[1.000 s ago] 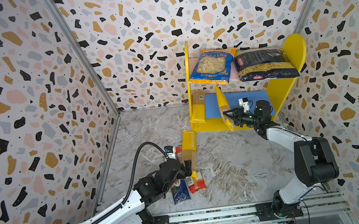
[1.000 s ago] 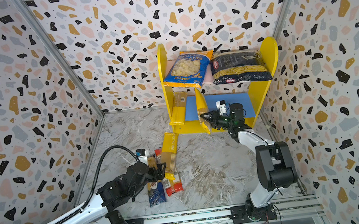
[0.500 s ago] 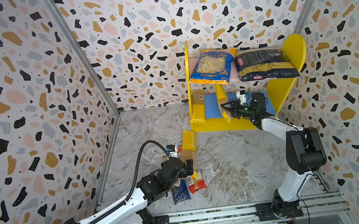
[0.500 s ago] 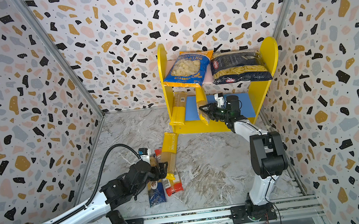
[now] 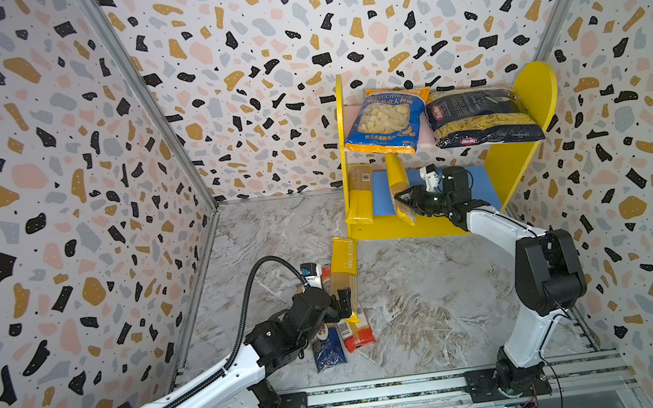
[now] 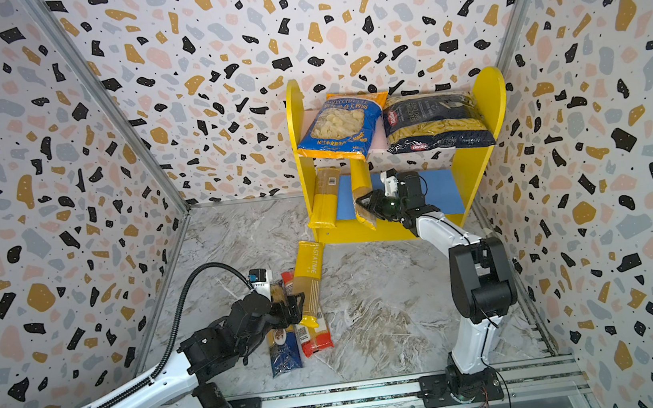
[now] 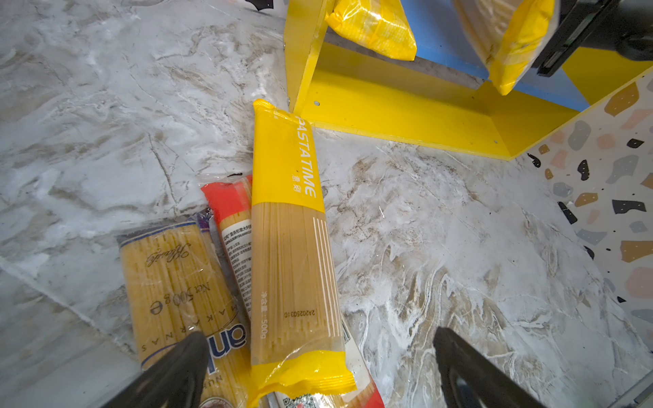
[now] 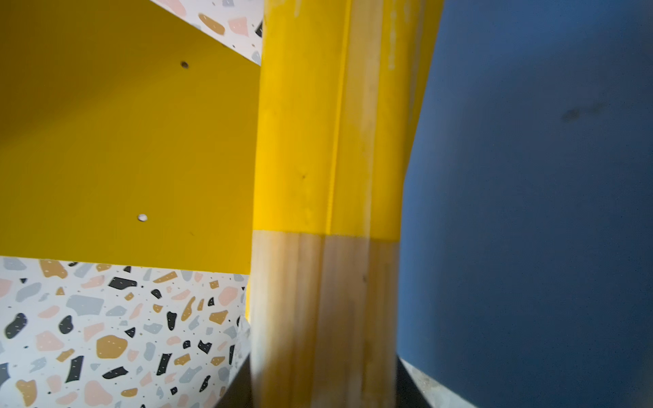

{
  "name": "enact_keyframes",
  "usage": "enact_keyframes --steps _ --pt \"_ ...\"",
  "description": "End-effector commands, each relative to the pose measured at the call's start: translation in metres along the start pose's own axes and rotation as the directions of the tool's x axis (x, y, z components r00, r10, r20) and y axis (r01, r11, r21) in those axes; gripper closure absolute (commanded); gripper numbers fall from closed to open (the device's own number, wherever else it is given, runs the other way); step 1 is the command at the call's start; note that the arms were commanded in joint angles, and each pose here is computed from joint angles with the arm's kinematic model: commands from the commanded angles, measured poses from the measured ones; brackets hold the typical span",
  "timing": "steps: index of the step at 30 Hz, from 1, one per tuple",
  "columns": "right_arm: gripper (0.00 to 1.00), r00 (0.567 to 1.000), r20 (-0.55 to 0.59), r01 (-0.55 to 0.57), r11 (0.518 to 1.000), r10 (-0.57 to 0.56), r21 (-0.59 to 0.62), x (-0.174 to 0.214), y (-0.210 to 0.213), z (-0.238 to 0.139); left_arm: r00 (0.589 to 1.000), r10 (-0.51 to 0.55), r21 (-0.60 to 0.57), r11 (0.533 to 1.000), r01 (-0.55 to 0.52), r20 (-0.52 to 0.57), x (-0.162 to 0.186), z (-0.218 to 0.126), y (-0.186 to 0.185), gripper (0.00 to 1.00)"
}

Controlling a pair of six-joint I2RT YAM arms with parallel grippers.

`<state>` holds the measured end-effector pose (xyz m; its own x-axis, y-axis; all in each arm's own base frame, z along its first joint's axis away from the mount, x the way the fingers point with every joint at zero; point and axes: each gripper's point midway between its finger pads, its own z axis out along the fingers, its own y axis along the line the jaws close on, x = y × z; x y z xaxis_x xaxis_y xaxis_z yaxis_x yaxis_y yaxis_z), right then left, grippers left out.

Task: Place and organize the pasta boxes and bags onto the shelf
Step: 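Lower the spaghetti pack onto the shelf next to the first pack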

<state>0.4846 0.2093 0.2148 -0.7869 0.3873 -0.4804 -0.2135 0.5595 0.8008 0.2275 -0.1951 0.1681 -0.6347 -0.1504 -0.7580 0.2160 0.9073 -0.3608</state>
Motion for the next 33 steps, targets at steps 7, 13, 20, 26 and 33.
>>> enact_keyframes --steps 7,13,20,26,33 --pt "0.86 0.973 0.138 0.198 0.977 -0.186 -0.075 -0.039 0.069 0.000 1.000 0.005 0.001 1.000 -0.005 0.029 0.001 -0.008 0.008 0.01" --pt "0.86 0.965 0.151 0.214 0.977 -0.214 0.019 -0.046 0.067 0.006 0.999 0.006 -0.004 1.000 -0.006 0.046 0.001 -0.014 0.014 0.01" --pt "0.73 0.961 0.136 0.224 0.965 -0.242 0.134 -0.045 0.063 0.018 0.998 0.008 -0.009 1.000 -0.007 0.055 0.002 -0.017 0.018 0.00" --pt "0.62 0.969 0.106 0.210 0.969 -0.224 0.133 -0.039 0.055 0.029 0.998 0.009 -0.006 1.000 -0.009 0.061 0.001 -0.019 0.019 0.00" --pt "0.52 0.974 0.093 0.191 0.970 -0.206 0.152 -0.036 0.044 0.036 0.998 0.007 -0.007 1.000 -0.006 0.066 0.000 -0.020 0.020 0.01"
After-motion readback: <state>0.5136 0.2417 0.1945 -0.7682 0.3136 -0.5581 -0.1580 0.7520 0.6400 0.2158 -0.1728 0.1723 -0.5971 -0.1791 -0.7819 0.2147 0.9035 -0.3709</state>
